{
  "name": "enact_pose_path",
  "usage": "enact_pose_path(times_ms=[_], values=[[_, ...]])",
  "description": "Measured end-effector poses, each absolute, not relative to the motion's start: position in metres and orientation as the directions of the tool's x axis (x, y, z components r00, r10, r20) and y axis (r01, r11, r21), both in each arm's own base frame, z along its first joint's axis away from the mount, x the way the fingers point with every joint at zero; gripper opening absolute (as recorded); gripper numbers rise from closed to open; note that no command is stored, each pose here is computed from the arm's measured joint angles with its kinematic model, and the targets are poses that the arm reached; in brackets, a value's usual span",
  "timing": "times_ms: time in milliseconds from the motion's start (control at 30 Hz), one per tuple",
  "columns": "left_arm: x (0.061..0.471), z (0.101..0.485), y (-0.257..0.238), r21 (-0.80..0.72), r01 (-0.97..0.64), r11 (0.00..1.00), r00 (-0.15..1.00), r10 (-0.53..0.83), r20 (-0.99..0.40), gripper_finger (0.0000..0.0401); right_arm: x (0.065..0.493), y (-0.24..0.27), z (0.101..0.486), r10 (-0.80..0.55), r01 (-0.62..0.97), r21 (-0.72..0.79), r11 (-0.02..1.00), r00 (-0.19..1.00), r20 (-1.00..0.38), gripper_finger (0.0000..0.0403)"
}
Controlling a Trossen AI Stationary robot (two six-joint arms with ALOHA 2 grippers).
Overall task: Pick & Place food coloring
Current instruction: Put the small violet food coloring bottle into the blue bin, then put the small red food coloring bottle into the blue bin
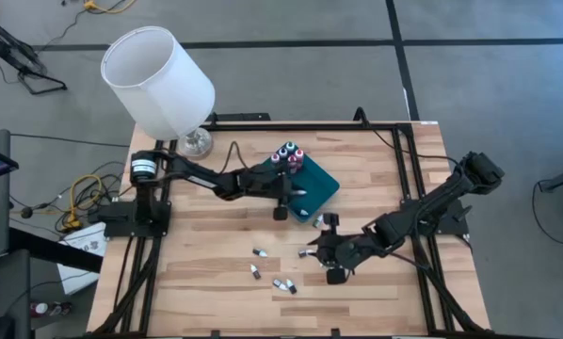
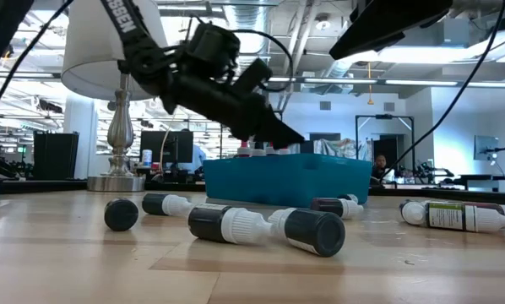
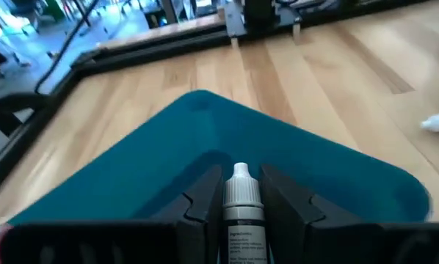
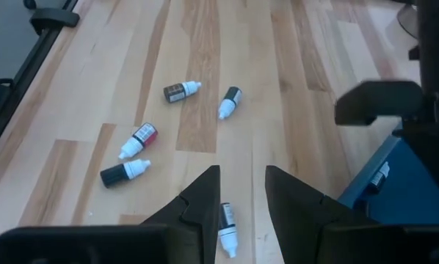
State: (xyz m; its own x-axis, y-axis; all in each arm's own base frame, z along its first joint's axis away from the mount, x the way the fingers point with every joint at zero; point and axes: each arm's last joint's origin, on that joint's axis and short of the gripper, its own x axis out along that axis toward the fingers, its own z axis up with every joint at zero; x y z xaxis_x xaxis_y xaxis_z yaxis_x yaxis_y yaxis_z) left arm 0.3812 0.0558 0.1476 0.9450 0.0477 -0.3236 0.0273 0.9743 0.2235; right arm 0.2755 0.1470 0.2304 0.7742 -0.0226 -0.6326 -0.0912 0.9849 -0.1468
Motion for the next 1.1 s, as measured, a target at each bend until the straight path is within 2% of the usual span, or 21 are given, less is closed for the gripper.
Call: enact_pose_path(times_ms=[233,600,900,1100], values=[[0.388,0.147,0.053,0.207,0.049,0.977,0.924,0.034,-0.381,0.0087,0.273,0.149,0.229,-0.020,-0.103,-0.154,0.983,0.766,-0.642,0.0102],[0.386,0.145,0.049,0.203,0.065,0.977,0.909,0.026,-0.417,0.0144,0.273,0.148,0.229,-0.024,-0.099,-0.152,0.983,0.760,-0.650,0.0102],[0.366,0.177,0.027,0.212,0.159,0.964,0.849,-0.024,-0.527,0.0149,0.254,0.156,0.216,-0.114,0.078,-0.083,0.994,0.667,-0.736,0.0102],[0.349,0.197,-0.003,0.202,0.254,0.946,0.808,-0.093,-0.581,0.0149,0.228,0.183,0.215,-0.170,0.162,-0.077,0.984,0.699,-0.694,0.0102]])
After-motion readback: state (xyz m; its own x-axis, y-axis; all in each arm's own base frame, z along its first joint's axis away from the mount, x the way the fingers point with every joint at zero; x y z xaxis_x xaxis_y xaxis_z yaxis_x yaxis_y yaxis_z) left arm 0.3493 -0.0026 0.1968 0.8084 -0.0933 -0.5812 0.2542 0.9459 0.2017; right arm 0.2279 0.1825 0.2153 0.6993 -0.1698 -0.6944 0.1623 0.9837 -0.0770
